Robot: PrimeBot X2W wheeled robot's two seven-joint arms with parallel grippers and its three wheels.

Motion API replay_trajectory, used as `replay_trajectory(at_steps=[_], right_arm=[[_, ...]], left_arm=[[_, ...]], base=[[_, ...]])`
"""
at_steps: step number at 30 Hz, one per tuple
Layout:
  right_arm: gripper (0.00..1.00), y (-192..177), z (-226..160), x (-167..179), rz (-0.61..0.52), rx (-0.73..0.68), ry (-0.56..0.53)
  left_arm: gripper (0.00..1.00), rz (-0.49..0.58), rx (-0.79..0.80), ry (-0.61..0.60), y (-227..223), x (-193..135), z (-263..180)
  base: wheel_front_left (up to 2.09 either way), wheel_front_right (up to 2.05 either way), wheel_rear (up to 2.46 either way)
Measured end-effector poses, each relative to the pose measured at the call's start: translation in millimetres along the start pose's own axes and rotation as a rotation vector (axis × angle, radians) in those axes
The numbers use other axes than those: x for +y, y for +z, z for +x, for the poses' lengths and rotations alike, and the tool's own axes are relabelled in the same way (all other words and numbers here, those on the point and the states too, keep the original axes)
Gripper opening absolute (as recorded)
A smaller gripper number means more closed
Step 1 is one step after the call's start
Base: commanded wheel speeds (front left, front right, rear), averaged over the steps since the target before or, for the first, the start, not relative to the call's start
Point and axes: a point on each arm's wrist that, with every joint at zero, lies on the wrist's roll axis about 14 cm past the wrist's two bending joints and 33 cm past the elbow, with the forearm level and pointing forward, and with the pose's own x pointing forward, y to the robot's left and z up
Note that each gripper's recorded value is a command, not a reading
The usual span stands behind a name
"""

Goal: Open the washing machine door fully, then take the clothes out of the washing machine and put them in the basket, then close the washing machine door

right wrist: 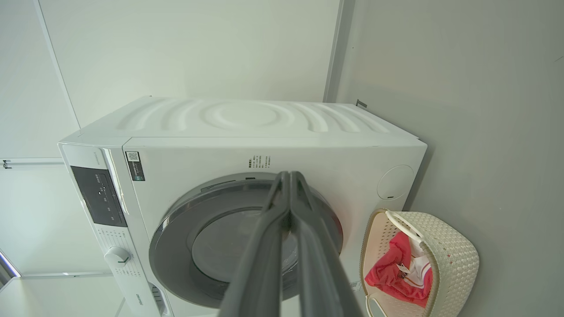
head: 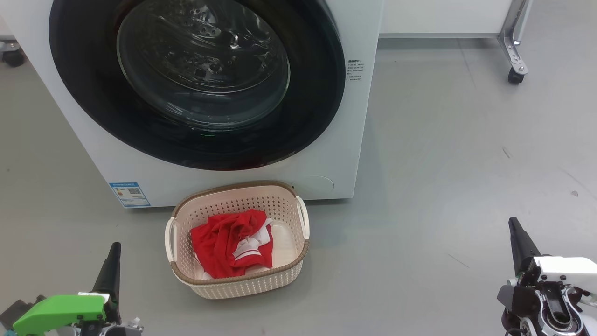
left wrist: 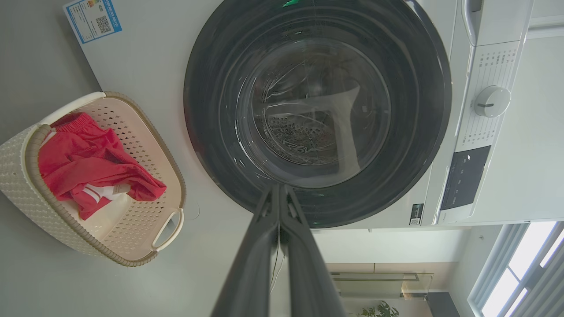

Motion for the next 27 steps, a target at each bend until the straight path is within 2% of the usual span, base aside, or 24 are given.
replay_trajectory(at_steps=[27], right_arm=[[0.0, 1.1, 0.0, 0.1, 0.002, -0.004, 0.001]], left_arm=[[0.0, -0.001, -0.003, -0.001, 1.0, -0.3, 0.1]], base=[[0.0, 0.0, 0.0]])
